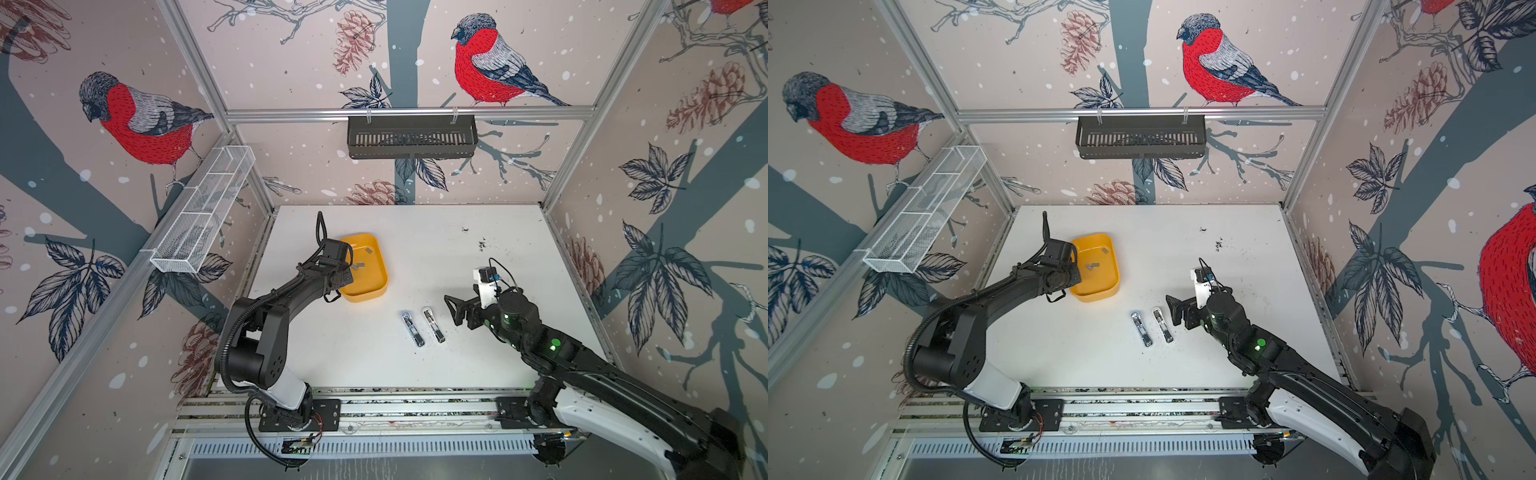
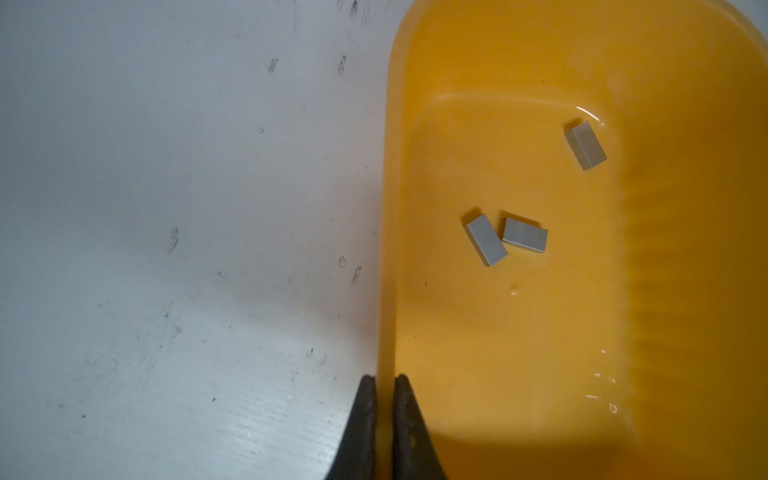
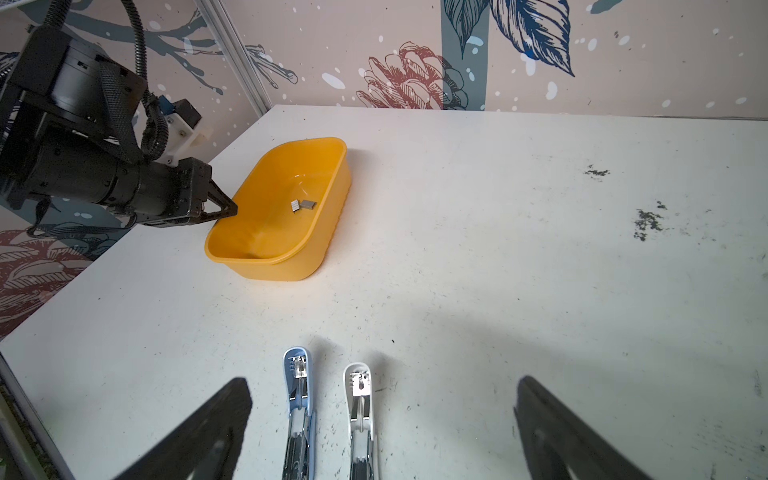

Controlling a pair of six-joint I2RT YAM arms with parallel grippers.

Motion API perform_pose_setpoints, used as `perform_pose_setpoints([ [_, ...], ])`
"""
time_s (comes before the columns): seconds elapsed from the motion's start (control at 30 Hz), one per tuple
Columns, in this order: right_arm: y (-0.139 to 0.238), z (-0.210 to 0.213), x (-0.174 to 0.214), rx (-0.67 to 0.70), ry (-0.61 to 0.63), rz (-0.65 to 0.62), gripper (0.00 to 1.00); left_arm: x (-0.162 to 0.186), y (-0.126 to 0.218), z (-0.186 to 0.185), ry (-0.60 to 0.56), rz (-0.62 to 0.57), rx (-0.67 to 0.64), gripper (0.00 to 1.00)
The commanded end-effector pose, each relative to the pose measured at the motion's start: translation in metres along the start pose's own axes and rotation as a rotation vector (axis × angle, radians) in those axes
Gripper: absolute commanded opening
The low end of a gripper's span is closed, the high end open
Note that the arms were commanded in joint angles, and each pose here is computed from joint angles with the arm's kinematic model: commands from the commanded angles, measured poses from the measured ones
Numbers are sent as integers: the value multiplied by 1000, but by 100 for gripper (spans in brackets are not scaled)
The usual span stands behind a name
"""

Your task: Load the staples into the stapler

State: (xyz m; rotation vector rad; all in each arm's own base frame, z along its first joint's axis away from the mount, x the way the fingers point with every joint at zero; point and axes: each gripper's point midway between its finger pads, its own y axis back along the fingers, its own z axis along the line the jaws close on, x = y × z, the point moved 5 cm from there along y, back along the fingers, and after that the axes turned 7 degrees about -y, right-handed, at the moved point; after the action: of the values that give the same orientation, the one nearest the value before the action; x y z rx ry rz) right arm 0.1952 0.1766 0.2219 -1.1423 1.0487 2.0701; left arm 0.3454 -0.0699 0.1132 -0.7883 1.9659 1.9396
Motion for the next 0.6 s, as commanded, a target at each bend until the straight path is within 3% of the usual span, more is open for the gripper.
perform_pose_setpoints([
  [0.0, 0, 3, -4, -15, -12, -18, 100, 14, 6, 7, 26, 14, -18, 6],
  [0.57, -4, 2, -4, -4, -15, -8, 100, 60, 36, 20, 62, 31, 29, 6],
])
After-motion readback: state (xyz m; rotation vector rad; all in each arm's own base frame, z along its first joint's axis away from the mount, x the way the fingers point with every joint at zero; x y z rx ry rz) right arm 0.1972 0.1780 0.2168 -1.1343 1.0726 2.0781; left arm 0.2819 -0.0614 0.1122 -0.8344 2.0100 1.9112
